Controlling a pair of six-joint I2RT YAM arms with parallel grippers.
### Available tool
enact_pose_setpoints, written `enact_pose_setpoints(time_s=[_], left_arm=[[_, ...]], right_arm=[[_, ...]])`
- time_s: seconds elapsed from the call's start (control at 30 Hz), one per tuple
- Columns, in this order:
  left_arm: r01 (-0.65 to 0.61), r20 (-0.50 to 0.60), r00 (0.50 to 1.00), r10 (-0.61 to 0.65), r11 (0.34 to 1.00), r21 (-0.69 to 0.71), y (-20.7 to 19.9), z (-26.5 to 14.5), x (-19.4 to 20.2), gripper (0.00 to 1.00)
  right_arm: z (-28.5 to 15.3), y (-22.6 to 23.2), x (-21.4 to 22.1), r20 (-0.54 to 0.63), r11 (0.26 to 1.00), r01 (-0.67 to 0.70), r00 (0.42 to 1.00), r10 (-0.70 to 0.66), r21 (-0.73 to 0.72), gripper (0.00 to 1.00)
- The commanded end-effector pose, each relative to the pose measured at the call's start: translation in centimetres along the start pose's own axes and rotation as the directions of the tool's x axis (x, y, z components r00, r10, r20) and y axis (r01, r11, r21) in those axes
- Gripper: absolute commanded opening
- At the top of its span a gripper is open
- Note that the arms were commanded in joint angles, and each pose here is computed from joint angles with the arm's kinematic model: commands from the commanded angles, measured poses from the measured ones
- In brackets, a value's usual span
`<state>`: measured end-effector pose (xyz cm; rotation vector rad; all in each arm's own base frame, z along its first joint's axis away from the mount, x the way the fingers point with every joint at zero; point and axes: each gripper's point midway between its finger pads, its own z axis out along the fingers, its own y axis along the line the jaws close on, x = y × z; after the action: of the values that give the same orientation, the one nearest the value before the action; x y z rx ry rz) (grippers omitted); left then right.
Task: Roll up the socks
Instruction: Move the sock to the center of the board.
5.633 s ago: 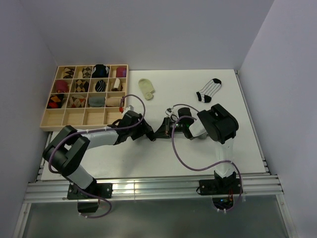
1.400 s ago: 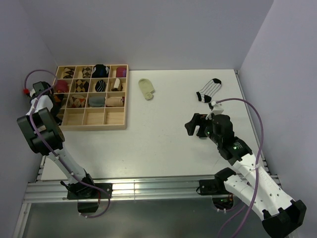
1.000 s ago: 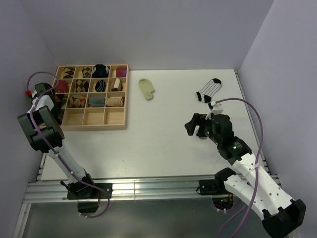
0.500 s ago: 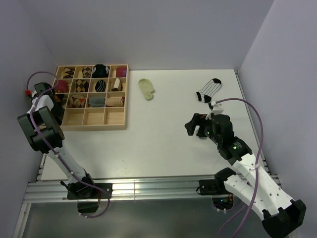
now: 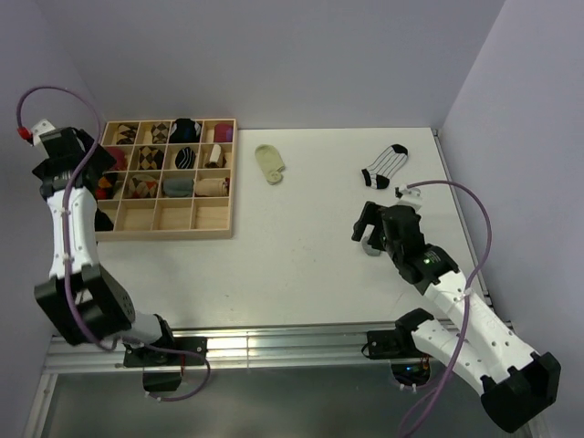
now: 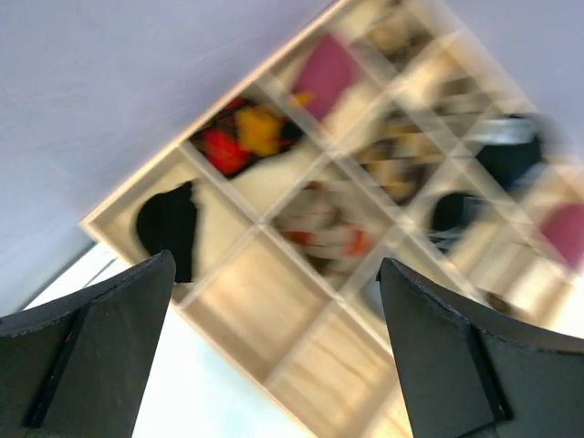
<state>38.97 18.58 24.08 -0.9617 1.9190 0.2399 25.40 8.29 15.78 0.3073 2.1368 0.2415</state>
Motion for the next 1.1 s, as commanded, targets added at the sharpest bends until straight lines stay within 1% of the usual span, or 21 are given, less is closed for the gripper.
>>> enact_pose_setpoints(time_s=[0.0, 0.03, 0.07, 0.1, 0.13, 0.17, 0.23, 0.27, 0.33, 0.37, 0.4, 0.43, 0.47, 0.57, 0.7, 0.8, 0.9, 0.93, 0.97, 1.03, 1.07], left_arm=[[0.027, 0.093, 0.994, -0.051, 0.970, 0.243, -3.3, -5.6, -2.0, 0.99], [0.023, 0.136, 0.988, -0.068, 0.952, 0.305, -4.0, -8.2, -2.9, 0.99], [0.013, 0.159, 0.984, -0.075, 0.935, 0.355, -4.9, -9.5, -3.2, 1.00], [0.007, 0.169, 0.983, -0.075, 0.929, 0.370, -5.0, -10.3, -2.7, 1.00], [-0.007, 0.212, 0.973, -0.087, 0.913, 0.407, -5.4, -12.6, -3.3, 0.99], [-0.032, 0.217, 0.973, -0.073, 0.894, 0.447, -6.7, -13.9, -2.6, 1.00], [-0.077, 0.234, 0.971, -0.044, 0.872, 0.484, -7.8, -15.8, -1.8, 0.99], [-0.108, 0.217, 0.976, -0.012, 0.840, 0.532, -9.4, -17.0, -0.5, 0.99], [-0.143, 0.206, 0.978, 0.025, 0.800, 0.583, -10.6, -18.2, 1.2, 0.99], [-0.161, 0.183, 0.982, 0.055, 0.748, 0.644, -12.0, -19.4, 2.7, 1.00], [-0.172, 0.165, 0.983, 0.082, 0.730, 0.661, -12.2, -19.3, 4.3, 1.00], [-0.178, 0.174, 0.981, 0.080, 0.719, 0.671, -12.1, -19.7, 4.6, 0.99], [-0.192, 0.155, 0.981, 0.115, 0.671, 0.717, -13.2, -20.8, 6.4, 0.99], [-0.219, 0.125, 0.974, 0.189, 0.639, 0.737, -13.0, -20.6, 10.2, 0.99], [-0.222, 0.086, 0.966, 0.244, 0.611, 0.760, -12.6, -20.5, 13.2, 0.99], [-0.219, 0.066, 0.963, 0.260, 0.620, 0.753, -12.1, -19.8, 14.6, 1.00], [-0.222, 0.059, 0.960, 0.274, 0.619, 0.753, -12.1, -19.5, 15.3, 0.99], [-0.224, 0.055, 0.959, 0.279, 0.622, 0.751, -12.1, -19.4, 15.4, 0.99], [-0.224, 0.053, 0.958, 0.282, 0.619, 0.753, -12.2, -19.4, 15.4, 0.99], [-0.227, 0.054, 0.957, 0.286, 0.619, 0.752, -12.2, -19.3, 15.5, 0.99], [-0.227, 0.050, 0.956, 0.289, 0.620, 0.751, -12.1, -19.3, 15.6, 0.99]], right_arm=[[0.7, -1.1, -1.1, 0.015, 0.991, -0.060, 0.998, 0.058, 0.123, 1.00], [1.1, -1.3, -0.9, 0.002, 0.988, -0.068, 0.998, 0.068, 0.140, 1.00], [1.4, -1.3, -0.9, -0.013, 0.986, -0.073, 0.997, 0.076, 0.147, 1.00], [2.2, -1.4, -0.1, -0.056, 0.985, -0.068, 0.995, 0.078, 0.159, 1.00], [2.7, -1.5, 0.0, -0.068, 0.983, -0.074, 0.994, 0.086, 0.166, 0.99], [3.2, -1.8, 0.0, -0.075, 0.980, -0.085, 0.992, 0.100, 0.181, 0.98], [4.5, -2.2, 0.7, -0.116, 0.975, -0.085, 0.987, 0.111, 0.206, 0.98], [5.0, -2.5, 0.6, -0.122, 0.971, -0.093, 0.985, 0.122, 0.219, 0.96], [6.4, -2.7, 1.5, -0.163, 0.967, -0.087, 0.978, 0.128, 0.238, 0.94], [6.9, -2.8, 1.7, -0.175, 0.966, -0.088, 0.976, 0.133, 0.242, 0.93], [7.8, -3.2, 2.1, -0.194, 0.962, -0.090, 0.971, 0.143, 0.256, 0.93], [8.1, -3.1, 2.6, -0.219, 0.964, -0.093, 0.964, 0.149, 0.249, 0.92], [8.6, -3.1, 2.8, -0.230, 0.964, -0.095, 0.961, 0.154, 0.249, 0.91], [9.9, -3.1, 4.3, -0.284, 0.965, -0.085, 0.946, 0.156, 0.247, 0.91], [11.2, -2.4, 7.1, -0.383, 0.973, -0.084, 0.909, 0.163, 0.215, 0.88], [11.3, -1.6, 8.5, -0.420, 0.976, -0.107, 0.890, 0.179, 0.188, 0.88], [10.9, 0.2, 10.3, -0.453, 0.979, -0.121, 0.872, 0.185, 0.166, 0.87], [10.8, 0.7, 10.8, -0.455, 0.974, -0.141, 0.866, 0.207, 0.174, 0.88], [10.3, 2.0, 11.7, -0.474, 0.981, -0.126, 0.861, 0.183, 0.150, 0.87], [10.0, 3.5, 12.7, -0.482, 0.976, -0.156, 0.851, 0.211, 0.153, 0.88], [9.4, 5.0, 13.7, -0.500, 0.981, -0.151, 0.845, 0.192, 0.121, 0.88]])
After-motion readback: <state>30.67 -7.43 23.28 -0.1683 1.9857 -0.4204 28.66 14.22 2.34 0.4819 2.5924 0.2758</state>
